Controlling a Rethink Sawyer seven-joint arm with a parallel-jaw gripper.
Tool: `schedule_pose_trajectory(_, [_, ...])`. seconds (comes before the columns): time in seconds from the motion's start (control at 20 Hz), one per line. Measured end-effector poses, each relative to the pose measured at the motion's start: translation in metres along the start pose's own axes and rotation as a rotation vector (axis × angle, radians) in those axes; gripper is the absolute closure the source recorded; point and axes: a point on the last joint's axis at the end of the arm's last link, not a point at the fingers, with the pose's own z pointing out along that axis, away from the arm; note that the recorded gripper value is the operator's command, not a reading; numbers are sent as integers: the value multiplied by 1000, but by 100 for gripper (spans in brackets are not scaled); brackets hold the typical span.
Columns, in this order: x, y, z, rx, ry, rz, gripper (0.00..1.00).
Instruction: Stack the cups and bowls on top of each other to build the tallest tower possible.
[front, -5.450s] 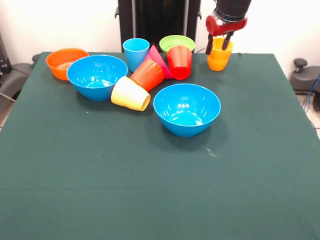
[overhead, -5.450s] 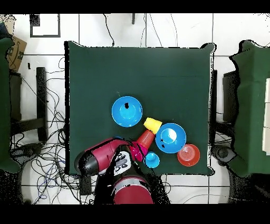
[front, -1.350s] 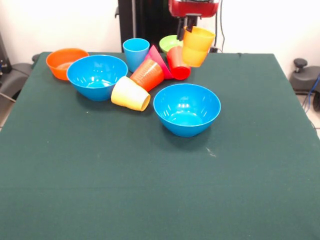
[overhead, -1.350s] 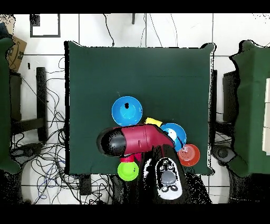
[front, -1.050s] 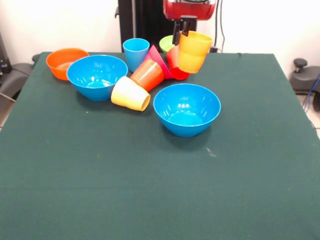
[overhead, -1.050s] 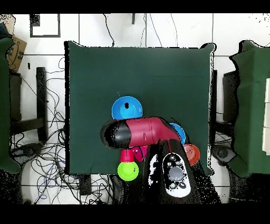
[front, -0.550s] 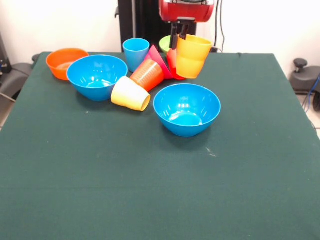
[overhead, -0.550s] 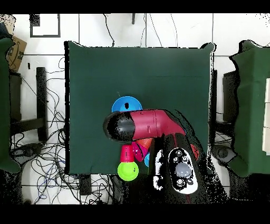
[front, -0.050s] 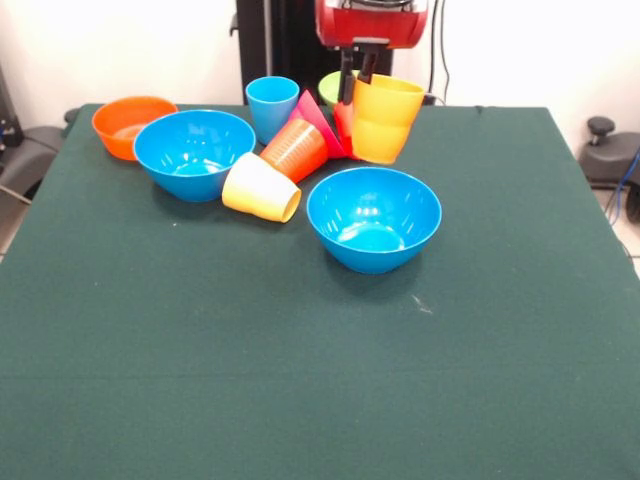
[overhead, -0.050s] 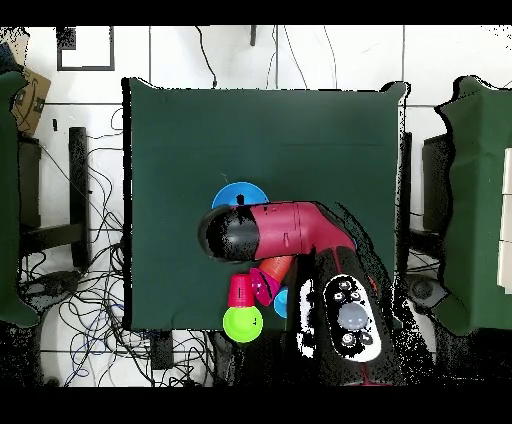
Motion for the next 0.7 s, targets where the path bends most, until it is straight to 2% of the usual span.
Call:
schedule_pose_trajectory(0.35, [-7, -2, 12, -10, 8, 3, 100])
schedule_pose_trajectory(0.7, [-7, -2, 35, -28, 40, 8, 100])
